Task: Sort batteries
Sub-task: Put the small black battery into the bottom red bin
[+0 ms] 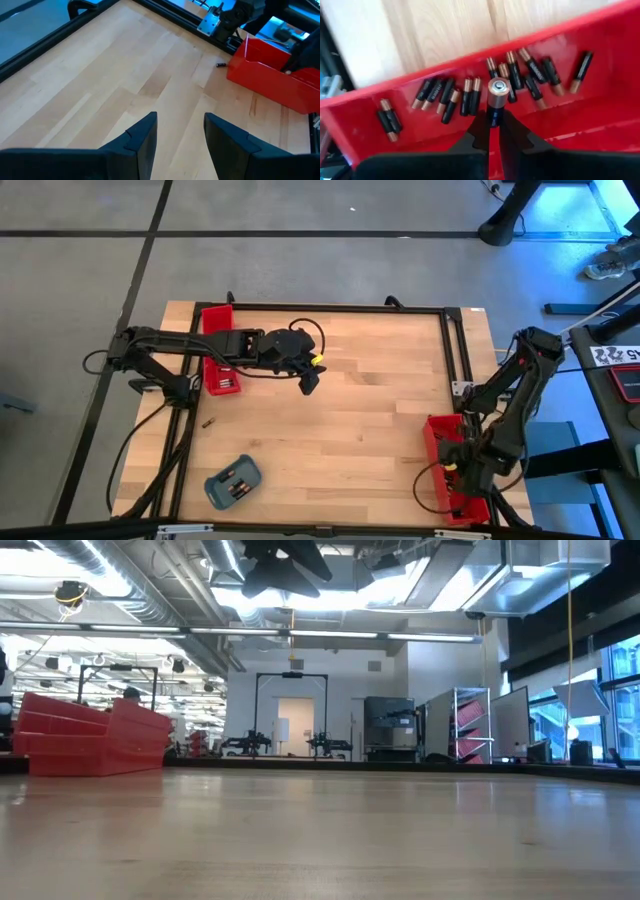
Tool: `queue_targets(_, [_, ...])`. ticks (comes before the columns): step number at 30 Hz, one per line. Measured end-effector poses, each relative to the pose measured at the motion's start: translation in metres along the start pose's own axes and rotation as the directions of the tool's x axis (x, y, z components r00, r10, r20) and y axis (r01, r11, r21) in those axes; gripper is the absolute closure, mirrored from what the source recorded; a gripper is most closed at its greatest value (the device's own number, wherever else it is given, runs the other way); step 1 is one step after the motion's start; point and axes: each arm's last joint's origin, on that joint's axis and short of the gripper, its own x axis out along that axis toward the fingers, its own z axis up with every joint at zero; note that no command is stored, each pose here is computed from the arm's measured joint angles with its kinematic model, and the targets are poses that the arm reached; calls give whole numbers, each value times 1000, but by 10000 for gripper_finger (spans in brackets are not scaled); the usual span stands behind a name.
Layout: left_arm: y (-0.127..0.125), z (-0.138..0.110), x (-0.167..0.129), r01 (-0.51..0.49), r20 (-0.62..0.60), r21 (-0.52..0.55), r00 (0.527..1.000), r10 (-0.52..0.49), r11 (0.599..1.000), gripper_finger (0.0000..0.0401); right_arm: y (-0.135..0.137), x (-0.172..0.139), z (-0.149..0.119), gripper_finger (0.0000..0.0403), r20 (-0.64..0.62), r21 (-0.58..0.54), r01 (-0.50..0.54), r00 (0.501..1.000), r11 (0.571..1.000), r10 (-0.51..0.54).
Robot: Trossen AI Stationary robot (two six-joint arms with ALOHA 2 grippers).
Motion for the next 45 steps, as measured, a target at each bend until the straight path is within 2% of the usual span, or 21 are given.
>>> queue_targets(8, [0, 0, 0, 0, 0, -3, 1000, 0, 1000, 248, -9, 24, 9, 388, -55, 62, 9, 998, 998, -6])
queue_targets(17, [0, 0, 0, 0, -1, -10, 1000, 0, 1000, 248, -20, 43, 8, 381, -122, 85, 9, 993, 996, 2])
queue_targets(28, [0, 0, 0, 1, -1, -10, 1000, -1, 1000, 248, -20, 45, 8, 370, -132, 91, -11, 991, 996, 23])
queue_targets(31, [0, 0, 0, 1, -1, -10, 1000, -1, 1000, 248, -17, 42, 9, 339, -135, 90, -22, 990, 996, 34])
queue_targets(39, [0, 0, 0, 1, -1, -10, 1000, -1, 1000, 248, -3, 13, 14, 207, -125, 89, -31, 991, 996, 42])
queue_targets(42, [0, 0, 0, 1, -1, -10, 1000, -1, 1000, 248, 2, -8, 15, 180, -119, 85, -45, 991, 995, 55])
queue_targets(45, [0, 0, 0, 1, -1, -11, 1000, -1, 1000, 248, 5, -40, 17, 172, -63, 84, -66, 995, 994, 71])
